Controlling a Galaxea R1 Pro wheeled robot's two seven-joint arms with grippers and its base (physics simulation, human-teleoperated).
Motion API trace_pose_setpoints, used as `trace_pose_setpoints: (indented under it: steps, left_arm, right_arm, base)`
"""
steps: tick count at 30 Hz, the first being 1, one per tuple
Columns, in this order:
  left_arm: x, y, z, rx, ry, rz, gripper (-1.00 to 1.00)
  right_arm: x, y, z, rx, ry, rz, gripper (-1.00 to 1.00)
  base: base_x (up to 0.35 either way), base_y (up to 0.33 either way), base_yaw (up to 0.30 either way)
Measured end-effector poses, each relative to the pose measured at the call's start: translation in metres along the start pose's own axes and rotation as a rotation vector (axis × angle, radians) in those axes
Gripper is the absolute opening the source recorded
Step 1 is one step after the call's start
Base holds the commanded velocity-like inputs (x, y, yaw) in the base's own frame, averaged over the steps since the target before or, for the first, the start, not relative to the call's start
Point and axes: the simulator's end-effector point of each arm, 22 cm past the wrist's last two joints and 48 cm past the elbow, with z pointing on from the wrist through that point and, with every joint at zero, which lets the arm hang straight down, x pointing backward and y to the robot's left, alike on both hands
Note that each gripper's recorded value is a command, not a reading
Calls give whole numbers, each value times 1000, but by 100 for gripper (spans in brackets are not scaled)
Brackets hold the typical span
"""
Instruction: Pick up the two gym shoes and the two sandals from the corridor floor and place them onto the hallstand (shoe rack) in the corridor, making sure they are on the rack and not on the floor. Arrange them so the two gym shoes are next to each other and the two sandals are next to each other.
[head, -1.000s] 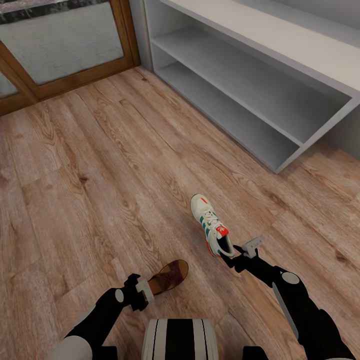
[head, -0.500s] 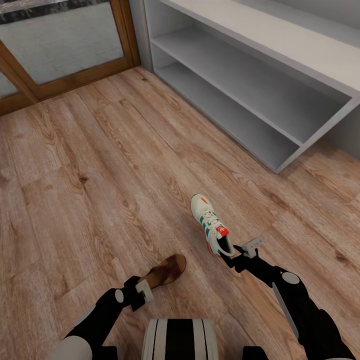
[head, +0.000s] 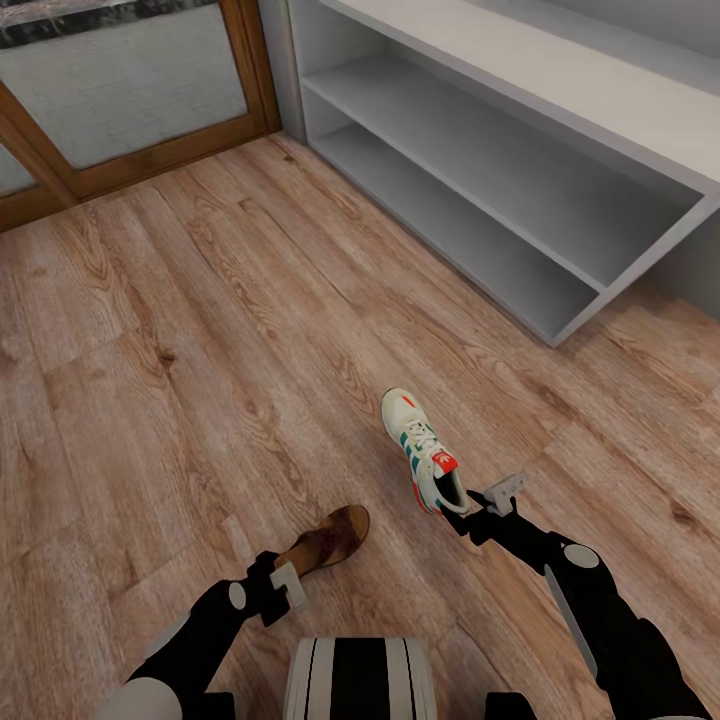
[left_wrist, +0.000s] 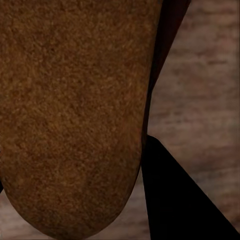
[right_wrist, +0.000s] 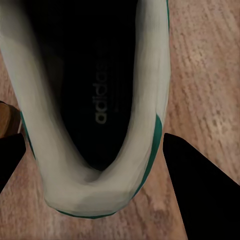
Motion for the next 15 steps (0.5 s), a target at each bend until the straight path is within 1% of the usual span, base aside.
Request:
trace_pose_setpoints:
  steps: [8,12,15]
  left_arm:
    - [0,1,0,-4,0,-2,-100]
    - [-5,8,-6,-19,-9,1,-100]
    - [-10,18,-11,-37,-19,-2,-100]
  right_arm:
    - [0,0,0,0,0,0,-100]
    - [-9,0,-4,4,-15,-6,-100]
    - [-16,0,-7,6,-27,-12,-100]
  base:
    - [0,0,0]
    - [0,0,0]
    - [0,0,0]
